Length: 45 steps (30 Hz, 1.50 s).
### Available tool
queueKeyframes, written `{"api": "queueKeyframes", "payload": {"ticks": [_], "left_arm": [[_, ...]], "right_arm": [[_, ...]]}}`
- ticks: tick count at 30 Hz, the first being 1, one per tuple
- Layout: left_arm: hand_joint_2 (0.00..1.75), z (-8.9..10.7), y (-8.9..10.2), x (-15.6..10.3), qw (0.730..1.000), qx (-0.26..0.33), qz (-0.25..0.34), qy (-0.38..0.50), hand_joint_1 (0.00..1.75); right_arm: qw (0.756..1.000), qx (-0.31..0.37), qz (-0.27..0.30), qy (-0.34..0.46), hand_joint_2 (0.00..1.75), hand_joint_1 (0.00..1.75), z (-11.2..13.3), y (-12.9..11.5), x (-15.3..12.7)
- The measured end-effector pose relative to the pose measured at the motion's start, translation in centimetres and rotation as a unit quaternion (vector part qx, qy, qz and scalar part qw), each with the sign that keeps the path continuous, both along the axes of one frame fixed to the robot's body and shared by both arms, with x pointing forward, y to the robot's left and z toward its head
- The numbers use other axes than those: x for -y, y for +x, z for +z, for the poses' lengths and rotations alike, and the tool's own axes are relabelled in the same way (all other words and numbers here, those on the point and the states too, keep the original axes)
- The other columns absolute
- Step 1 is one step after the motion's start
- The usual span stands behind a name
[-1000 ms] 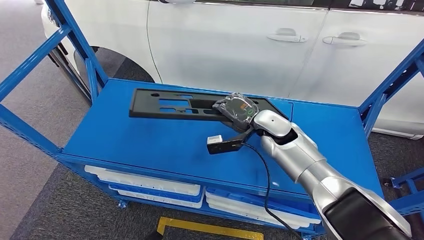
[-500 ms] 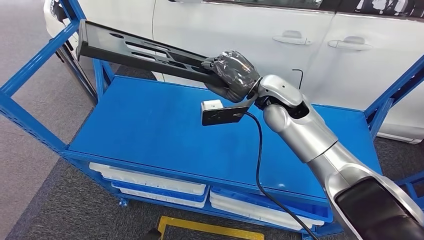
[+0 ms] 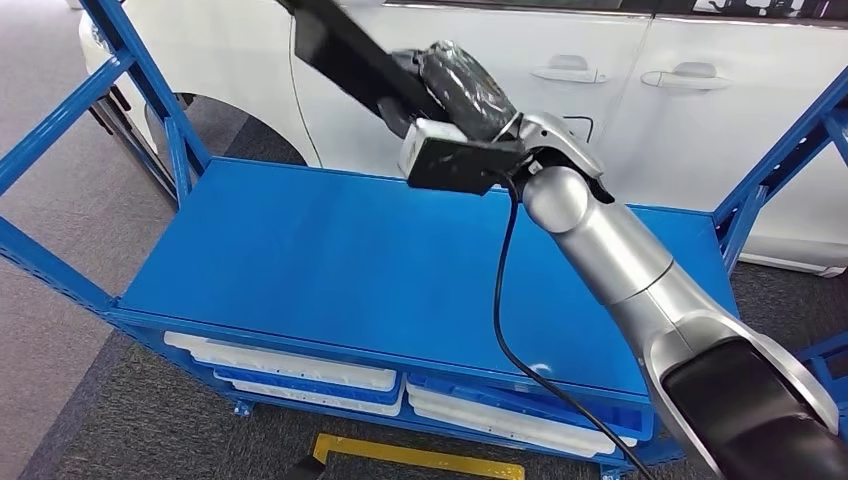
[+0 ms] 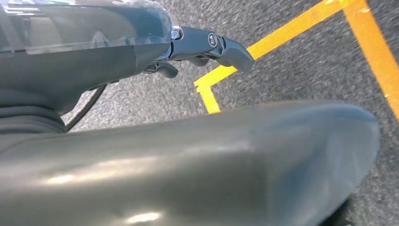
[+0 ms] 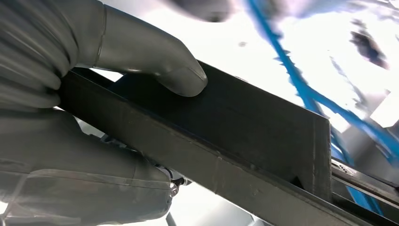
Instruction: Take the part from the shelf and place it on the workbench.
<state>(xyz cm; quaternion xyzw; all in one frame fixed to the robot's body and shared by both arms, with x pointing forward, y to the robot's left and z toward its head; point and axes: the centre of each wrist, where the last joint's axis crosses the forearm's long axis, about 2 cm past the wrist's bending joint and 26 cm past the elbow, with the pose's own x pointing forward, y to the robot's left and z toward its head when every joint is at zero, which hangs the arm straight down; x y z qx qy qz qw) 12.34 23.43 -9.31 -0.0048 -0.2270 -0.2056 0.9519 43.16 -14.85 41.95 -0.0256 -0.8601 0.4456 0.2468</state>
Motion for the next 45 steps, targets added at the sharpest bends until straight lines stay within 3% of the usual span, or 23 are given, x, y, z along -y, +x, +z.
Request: {"api": "queueKeyframes", "payload": {"ticks": [3,7,13,21,34,45], "left_arm": [[0.0,0.1,0.3,-0.1,1.0,0.002,0.007,0.004,0.0],[0.0,0.0,0.2,-0.2,1.0,0.002,0.021,0.008,0.0],[0.0,0.0,0.1,-0.4,1.0,0.001,0.027,0.008,0.0],[0.0,0.0,0.1,-0.5,1.0,-0.002,0.028,0.006,0.0],[0.0,-0.1,-0.2,-1.0,0.999,-0.011,0.04,0.002,0.0],[0.0,-0.2,-0.4,-1.0,0.999,-0.012,0.046,0.003,0.0]], "right_arm": [[0.992,-0.012,0.069,0.104,1.75,1.75,2.7,-1.4,-2.0],[0.963,-0.017,0.147,0.224,1.75,1.75,4.3,-4.1,-4.1],[0.927,-0.026,0.194,0.32,1.75,1.75,1.6,-7.3,-5.1],[0.911,0.001,0.208,0.356,1.75,1.75,1.7,-9.5,-4.4],[0.91,0.012,0.195,0.367,1.75,1.75,3.2,-9.0,-2.9],[0.908,0.007,0.194,0.372,1.75,1.74,3.0,-8.4,-2.7]]}}
